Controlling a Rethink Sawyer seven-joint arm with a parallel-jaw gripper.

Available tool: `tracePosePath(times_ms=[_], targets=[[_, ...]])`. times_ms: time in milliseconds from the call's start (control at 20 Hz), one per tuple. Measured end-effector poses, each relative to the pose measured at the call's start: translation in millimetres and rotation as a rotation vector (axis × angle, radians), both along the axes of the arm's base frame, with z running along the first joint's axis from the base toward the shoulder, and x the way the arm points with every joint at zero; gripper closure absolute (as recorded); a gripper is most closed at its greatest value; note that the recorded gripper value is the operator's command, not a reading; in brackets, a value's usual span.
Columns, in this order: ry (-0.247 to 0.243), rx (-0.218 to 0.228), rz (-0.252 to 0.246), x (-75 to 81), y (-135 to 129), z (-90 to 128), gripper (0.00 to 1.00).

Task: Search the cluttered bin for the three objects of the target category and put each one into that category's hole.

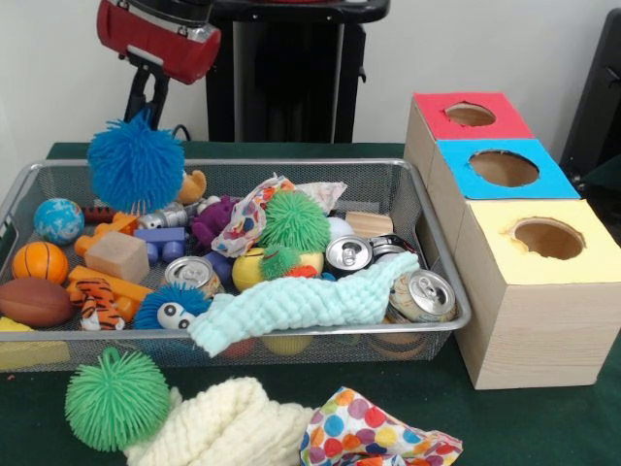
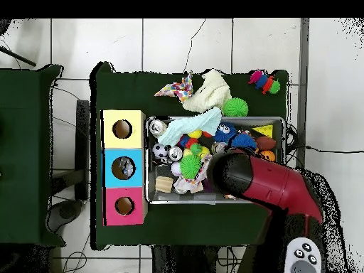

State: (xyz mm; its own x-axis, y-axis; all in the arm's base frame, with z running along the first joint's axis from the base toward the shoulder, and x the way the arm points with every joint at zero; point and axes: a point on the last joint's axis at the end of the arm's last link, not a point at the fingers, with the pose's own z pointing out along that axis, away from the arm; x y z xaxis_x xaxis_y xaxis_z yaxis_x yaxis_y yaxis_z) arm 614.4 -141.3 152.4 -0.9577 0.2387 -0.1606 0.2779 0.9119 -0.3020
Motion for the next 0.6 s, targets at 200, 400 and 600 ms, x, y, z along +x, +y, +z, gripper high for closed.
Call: tracePosePath(times_ms=[200, 400, 600], targets=[[-0.012, -0.002, -0.020, -1.6, -15, 0, 1.00], [-0.026, -0.008, -0.029, -1.8, -24, 0, 1.00], [-0.044, -0.014, -0.023, 0.5, -25, 1, 1.00]])
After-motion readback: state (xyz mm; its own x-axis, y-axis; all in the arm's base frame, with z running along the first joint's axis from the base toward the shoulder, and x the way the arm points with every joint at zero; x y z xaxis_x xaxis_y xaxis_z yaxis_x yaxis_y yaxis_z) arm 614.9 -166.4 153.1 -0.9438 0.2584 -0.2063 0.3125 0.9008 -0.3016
